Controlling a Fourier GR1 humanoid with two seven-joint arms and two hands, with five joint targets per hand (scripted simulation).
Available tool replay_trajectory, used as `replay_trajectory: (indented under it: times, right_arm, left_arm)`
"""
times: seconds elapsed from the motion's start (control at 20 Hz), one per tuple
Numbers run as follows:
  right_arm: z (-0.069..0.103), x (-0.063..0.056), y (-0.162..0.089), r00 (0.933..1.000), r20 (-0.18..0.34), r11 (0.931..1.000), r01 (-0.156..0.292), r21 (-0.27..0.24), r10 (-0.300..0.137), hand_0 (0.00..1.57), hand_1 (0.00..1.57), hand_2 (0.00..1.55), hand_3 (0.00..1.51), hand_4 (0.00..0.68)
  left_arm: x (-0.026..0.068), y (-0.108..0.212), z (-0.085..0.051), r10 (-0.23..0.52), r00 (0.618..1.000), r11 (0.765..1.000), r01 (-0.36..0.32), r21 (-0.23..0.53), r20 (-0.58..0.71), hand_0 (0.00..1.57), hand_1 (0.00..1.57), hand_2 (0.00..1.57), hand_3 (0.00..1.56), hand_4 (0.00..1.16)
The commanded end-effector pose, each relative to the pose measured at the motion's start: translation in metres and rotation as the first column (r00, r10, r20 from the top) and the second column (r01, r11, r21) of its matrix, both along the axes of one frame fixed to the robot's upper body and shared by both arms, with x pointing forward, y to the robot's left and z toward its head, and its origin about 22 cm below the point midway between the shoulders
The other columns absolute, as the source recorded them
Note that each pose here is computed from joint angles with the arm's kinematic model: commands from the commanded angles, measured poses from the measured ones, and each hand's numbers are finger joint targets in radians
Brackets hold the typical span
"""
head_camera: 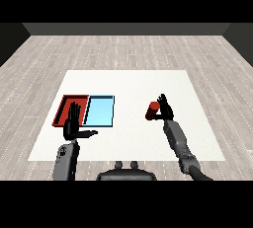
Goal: Pick the red can and put it in the red box
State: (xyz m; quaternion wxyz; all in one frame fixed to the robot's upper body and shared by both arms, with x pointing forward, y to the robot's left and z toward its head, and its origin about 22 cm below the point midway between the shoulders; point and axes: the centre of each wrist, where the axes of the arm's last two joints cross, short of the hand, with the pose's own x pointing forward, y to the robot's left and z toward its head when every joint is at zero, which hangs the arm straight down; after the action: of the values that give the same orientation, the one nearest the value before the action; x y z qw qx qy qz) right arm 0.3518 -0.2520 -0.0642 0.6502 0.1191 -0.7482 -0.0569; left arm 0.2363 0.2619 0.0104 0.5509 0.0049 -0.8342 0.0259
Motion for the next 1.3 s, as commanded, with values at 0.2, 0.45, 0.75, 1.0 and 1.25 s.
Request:
replay_trajectory:
  times: [0.2,0.45,0.75,1.0,1.25]
  right_arm:
    - [0.004,0.009,0.003,1.0,-0.008,0.9996,-0.006,-0.028,0.006,0.0,0.0,0.0,0.0,0.0]
    - [-0.002,0.014,0.012,0.9999,-0.015,0.9998,0.002,-0.017,-0.002,0.0,0.0,0.0,0.0,0.0]
    - [0.0,0.015,0.036,0.9992,-0.039,0.9999,-0.005,-0.014,0.005,0.0,0.0,0.0,0.0,0.0]
    - [-0.002,0.015,0.04,0.9992,-0.037,0.9993,-0.016,-0.033,0.015,0.0,0.0,0.0,0.0,0.0]
    - [-0.008,0.015,0.033,0.9989,-0.036,0.999,-0.033,-0.03,0.032,0.0,0.0,0.0,0.0,0.0]
  left_arm:
    - [0.0029,0.012,0.008,0.006,1.0,1.0,-0.006,0.017,0.007,0.0,0.0,0.0,0.0,0.0]
    - [-0.002,0.0,-0.003,-0.003,1.0,1.0,0.003,-0.009,0.002,0.0,0.0,0.0,0.0,0.0]
    - [-0.0204,0.001,0.0,0.012,1.0,1.0,-0.012,0.009,0.013,0.0,0.0,0.0,0.0,0.0]
    - [-0.0065,-0.006,0.006,-0.006,1.0,1.0,0.006,0.014,0.002,0.0,0.0,0.0,0.0,0.0]
    - [-0.0108,0.007,0.009,0.0,1.0,1.0,0.0,-0.002,0.019,0.0,0.0,0.0,0.0,0.0]
